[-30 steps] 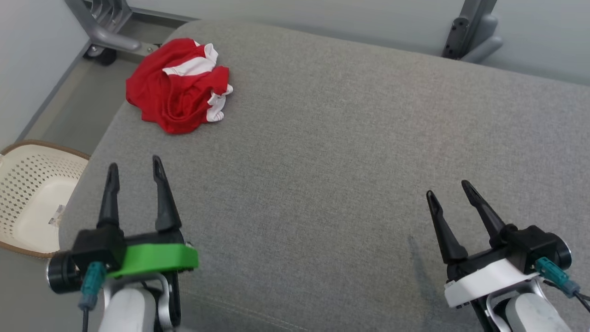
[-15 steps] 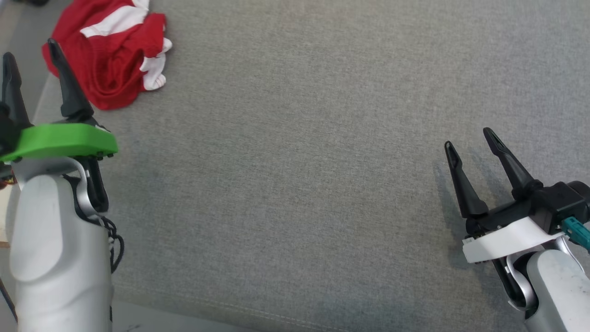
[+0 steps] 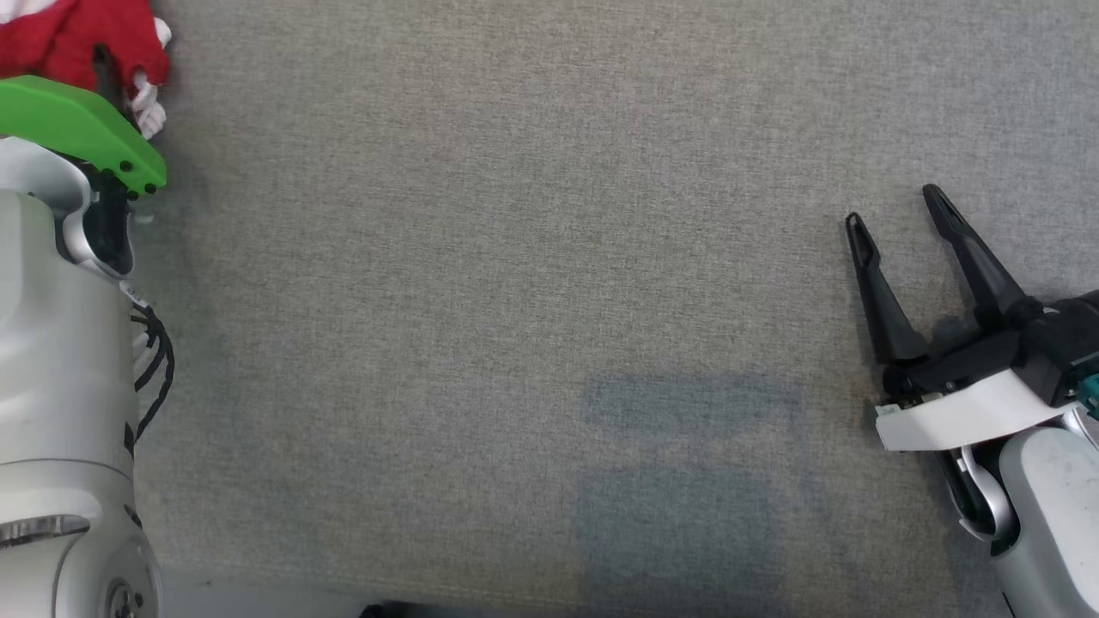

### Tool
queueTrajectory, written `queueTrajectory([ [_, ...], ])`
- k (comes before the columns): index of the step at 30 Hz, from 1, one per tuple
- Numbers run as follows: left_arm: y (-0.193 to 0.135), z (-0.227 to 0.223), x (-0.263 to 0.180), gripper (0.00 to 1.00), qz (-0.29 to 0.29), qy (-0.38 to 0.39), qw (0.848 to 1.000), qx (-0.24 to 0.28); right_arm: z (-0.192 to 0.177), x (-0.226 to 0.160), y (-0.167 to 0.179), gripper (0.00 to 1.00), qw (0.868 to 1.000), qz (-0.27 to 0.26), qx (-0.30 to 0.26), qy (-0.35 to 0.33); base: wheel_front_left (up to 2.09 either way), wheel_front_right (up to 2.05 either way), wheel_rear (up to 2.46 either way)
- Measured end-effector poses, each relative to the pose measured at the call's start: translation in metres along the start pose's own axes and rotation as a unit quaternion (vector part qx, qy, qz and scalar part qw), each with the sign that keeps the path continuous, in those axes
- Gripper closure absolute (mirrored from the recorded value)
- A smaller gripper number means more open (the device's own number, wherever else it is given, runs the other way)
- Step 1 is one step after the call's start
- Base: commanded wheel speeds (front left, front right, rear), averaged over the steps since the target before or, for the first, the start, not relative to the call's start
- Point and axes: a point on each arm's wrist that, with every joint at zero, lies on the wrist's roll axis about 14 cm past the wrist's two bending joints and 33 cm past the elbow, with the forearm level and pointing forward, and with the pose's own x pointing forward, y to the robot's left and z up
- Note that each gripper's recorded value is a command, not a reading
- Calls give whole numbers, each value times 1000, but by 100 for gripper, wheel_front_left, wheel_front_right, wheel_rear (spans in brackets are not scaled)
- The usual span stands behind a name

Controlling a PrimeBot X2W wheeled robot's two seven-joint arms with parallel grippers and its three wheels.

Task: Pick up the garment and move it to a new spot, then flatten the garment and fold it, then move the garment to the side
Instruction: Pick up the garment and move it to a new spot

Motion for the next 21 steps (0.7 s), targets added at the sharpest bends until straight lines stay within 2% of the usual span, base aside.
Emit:
queueTrajectory([
  [3, -4, -22, 9, 0, 5, 52, 999, 1, -4, 1, -5, 0, 1000, -4, 0, 2, 0, 0, 0],
  [8, -3, -39, 17, 0, 11, 93, 996, 5, -5, -1, -12, 0, 1000, -13, -3, 3, 0, 0, 0],
  [9, -3, -41, 18, 67, 12, 97, 995, 6, -5, -2, -14, 0, 1000, -16, -4, 4, 0, 0, 0],
  [10, -4, -42, 19, 100, 10, 98, 995, 8, -5, -2, -16, 0, 1000, -18, -4, 4, 0, 0, 0],
  [15, -4, -42, 21, 100, 6, 81, 997, 16, -6, -3, -20, 0, 1000, -24, -5, 4, 0, 0, 0],
  [21, -6, -19, 17, 100, -8, -4, 1000, 25, 4, -1, -18, 0, 1000, -28, -3, -7, 0, 0, 0],
])
